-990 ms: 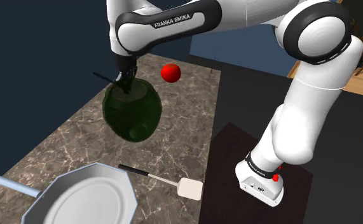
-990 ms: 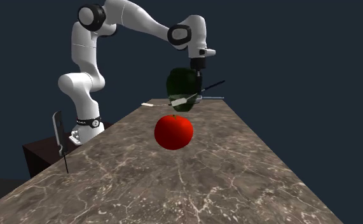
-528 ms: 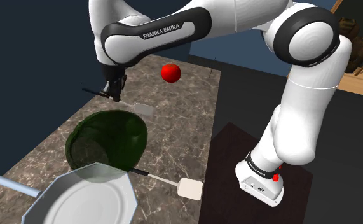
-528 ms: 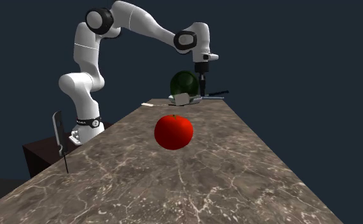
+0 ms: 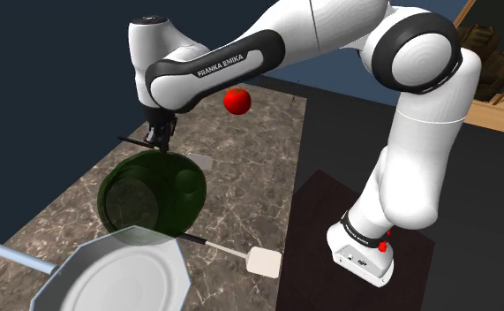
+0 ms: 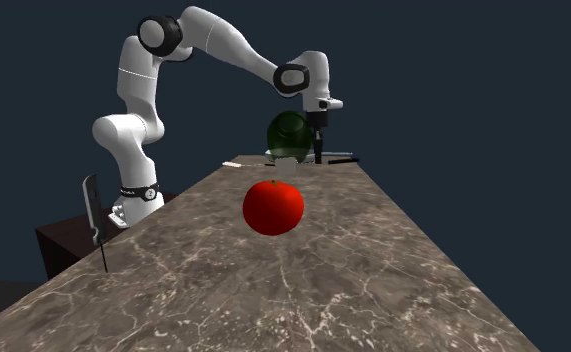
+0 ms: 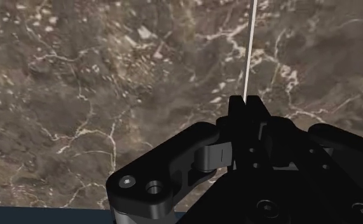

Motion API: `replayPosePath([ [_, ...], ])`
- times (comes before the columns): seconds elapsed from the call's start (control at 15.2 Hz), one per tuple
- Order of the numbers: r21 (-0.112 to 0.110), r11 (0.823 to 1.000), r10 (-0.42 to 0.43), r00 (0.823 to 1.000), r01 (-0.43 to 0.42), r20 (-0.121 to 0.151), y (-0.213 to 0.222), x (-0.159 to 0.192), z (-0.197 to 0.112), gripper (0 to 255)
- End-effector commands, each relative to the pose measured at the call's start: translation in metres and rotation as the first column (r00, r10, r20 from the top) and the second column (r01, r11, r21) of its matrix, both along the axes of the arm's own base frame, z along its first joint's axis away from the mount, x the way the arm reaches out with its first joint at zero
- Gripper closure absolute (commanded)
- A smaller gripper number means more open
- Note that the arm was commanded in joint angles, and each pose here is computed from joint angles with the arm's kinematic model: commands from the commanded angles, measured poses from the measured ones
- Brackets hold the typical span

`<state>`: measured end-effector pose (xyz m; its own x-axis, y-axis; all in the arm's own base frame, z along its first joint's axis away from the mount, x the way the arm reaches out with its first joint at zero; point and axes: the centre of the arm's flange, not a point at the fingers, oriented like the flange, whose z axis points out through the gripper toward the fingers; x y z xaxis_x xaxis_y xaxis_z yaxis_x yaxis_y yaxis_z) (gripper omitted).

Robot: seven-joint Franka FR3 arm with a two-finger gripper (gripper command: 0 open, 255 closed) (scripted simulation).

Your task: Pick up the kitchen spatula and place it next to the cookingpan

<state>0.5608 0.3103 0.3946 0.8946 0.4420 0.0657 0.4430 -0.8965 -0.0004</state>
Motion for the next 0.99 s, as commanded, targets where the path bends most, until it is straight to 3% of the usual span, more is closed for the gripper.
replayPosePath([
  [0.0, 0.000, 1.000, 0.000, 1.000, 0.000, 0.001, 0.000, 0.001, -0.010, 255],
  [0.4, 0.000, 1.000, 0.000, 1.000, 0.000, 0.001, 0.000, 0.001, -0.044, 255],
  [0.92, 0.000, 1.000, 0.000, 1.000, 0.000, 0.001, 0.000, 0.001, -0.044, 255],
])
